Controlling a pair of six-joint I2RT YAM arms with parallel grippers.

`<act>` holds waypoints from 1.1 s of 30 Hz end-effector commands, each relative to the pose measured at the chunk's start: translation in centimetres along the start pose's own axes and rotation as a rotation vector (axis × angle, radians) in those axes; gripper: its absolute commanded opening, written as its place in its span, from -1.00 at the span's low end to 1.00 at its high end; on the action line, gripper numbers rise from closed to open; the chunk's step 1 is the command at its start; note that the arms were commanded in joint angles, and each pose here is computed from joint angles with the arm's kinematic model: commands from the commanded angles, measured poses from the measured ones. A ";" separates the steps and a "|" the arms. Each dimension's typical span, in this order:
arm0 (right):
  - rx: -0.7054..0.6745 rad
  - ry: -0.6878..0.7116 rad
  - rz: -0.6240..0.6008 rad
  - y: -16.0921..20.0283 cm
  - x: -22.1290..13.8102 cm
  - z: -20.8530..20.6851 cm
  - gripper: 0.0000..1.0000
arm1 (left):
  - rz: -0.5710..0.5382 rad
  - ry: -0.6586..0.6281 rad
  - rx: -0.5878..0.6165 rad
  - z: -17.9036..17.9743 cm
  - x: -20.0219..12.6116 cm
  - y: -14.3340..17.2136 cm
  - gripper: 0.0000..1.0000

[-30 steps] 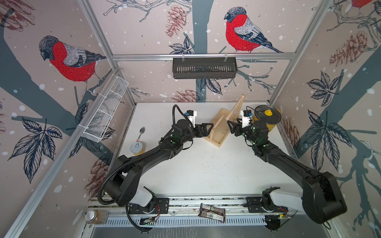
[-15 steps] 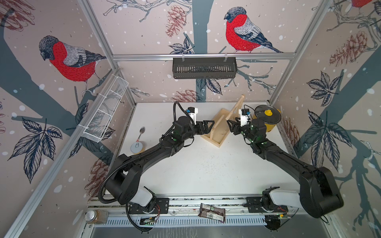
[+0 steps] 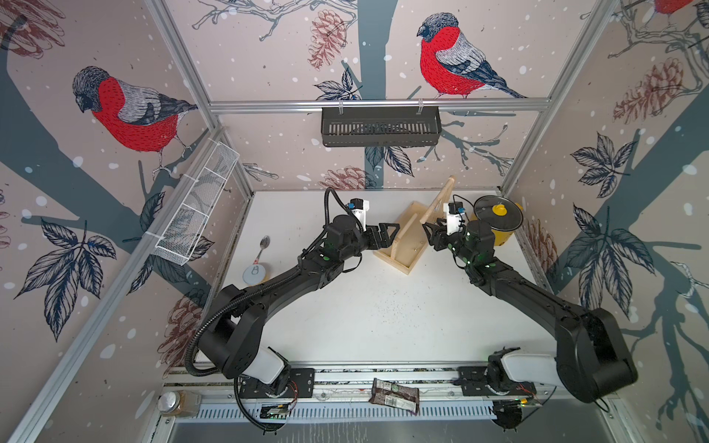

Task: Take the necklace off the jewelry display stand
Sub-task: Take off the necklace from the stand.

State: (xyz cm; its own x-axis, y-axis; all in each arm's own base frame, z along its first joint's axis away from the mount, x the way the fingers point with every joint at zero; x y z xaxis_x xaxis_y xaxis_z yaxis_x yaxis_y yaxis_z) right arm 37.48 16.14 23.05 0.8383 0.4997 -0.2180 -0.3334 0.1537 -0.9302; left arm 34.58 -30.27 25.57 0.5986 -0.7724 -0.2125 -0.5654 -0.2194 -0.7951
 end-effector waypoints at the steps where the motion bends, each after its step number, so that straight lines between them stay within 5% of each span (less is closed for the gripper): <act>1: -0.027 -0.011 -0.049 -1.3 0.1 0.4 0.13 | -0.011 -0.008 0.011 0.0 0.1 -0.4 0.95; 33: -0.063 -0.043 -0.045 -1.3 0.6 1.7 -0.25 | -0.006 -0.016 -0.006 0.1 -0.1 -0.2 0.95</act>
State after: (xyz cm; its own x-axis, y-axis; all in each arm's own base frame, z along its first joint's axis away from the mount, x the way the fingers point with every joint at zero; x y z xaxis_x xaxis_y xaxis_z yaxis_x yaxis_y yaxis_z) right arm 37.59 17.53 23.78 0.8265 0.5265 -0.1994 -0.3085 0.1273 -0.9427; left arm 34.65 -30.03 25.23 0.6077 -0.7599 -0.2310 -0.5727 -0.2177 -0.7904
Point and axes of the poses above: each gripper's point midway between its finger pads, its own x axis out along the fingers, its own z axis along the line the jaws close on, y = z × x, the point moved 2 cm from there along -x, back along the fingers, and after that the axes turned 8 degrees about x, right-handed, at the moved point
